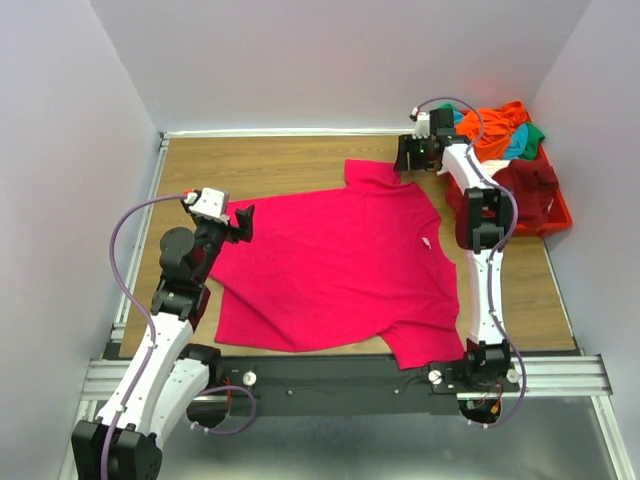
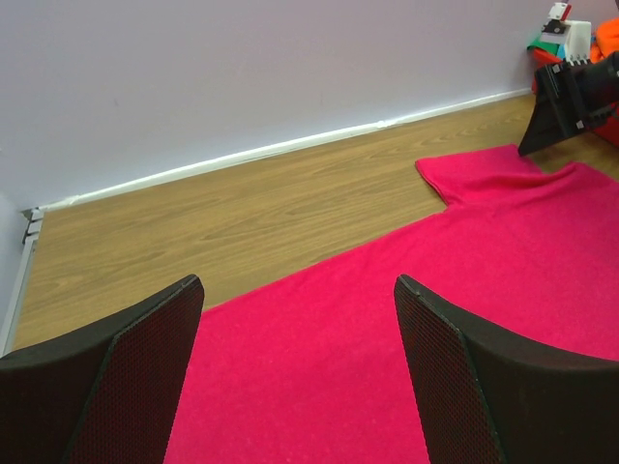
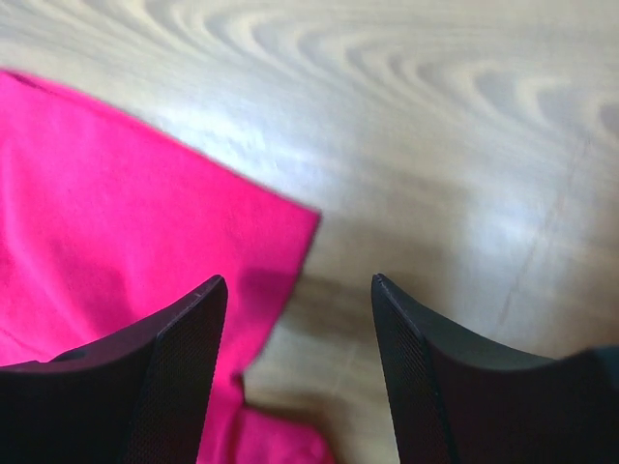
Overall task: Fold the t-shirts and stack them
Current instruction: Flatten the tshirt out
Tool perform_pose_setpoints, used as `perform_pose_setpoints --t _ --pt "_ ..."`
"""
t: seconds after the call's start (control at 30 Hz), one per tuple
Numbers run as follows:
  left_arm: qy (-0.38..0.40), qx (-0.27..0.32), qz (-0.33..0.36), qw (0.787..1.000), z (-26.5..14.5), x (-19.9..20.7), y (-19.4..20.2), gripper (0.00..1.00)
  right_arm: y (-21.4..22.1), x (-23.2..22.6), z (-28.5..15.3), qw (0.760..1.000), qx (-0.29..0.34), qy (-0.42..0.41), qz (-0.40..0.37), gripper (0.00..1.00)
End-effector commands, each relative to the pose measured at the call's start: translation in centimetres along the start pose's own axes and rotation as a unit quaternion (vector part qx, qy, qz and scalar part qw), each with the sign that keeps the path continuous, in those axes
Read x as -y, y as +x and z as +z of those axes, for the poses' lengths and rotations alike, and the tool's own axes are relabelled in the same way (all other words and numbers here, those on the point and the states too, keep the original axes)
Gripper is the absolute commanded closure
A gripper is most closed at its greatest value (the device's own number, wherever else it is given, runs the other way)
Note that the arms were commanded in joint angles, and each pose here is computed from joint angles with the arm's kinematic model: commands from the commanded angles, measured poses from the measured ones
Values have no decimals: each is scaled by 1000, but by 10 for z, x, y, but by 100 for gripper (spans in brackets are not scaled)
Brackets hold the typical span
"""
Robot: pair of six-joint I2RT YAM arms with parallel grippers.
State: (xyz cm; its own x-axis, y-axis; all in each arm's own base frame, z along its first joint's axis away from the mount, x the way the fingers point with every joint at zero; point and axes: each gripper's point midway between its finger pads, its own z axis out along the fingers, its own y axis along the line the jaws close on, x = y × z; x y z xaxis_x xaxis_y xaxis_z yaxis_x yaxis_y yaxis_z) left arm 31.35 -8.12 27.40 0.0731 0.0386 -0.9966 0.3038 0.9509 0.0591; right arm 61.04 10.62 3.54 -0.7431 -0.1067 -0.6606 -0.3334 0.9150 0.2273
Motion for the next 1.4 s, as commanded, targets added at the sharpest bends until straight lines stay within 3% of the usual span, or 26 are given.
perform_pose_setpoints --t 0.0,0.2,0.57,0.7,0.77,0.9,1.03,1.13,1.27,1.37 --pt "9 13 6 1000 1 3 -12 12 26 -5 28 999 -29 -25 31 33" --pt "10 7 6 1000 5 3 -9 13 26 -6 36 999 -27 -35 30 42" --pt "10 1 4 1000 6 3 -6 13 43 -17 47 997 -49 -49 22 74" --pt "11 3 5 1000 7 3 -7 13 43 -11 46 998 -50 -35 20 80" --pt "11 2 5 1000 6 3 -6 12 43 -8 46 998 -51 -28 17 99" --pt "9 -1 4 1000 8 2 -4 13 31 -7 42 999 -38 -19 2 100" --pt "-1 -2 -3 1000 11 -1 -3 13 -14 -5 19 1000 10 2 -26 99" --pt "-27 -17 -50 998 19 -15 5 14 -40 -9 0 998 39 5 -43 100" --pt "-61 -56 -104 991 38 -48 23 34 -65 -21 -25 996 69 -6 -53 100" --pt "-78 -84 -151 982 65 -84 44 44 -73 -30 -36 995 80 -19 -53 100"
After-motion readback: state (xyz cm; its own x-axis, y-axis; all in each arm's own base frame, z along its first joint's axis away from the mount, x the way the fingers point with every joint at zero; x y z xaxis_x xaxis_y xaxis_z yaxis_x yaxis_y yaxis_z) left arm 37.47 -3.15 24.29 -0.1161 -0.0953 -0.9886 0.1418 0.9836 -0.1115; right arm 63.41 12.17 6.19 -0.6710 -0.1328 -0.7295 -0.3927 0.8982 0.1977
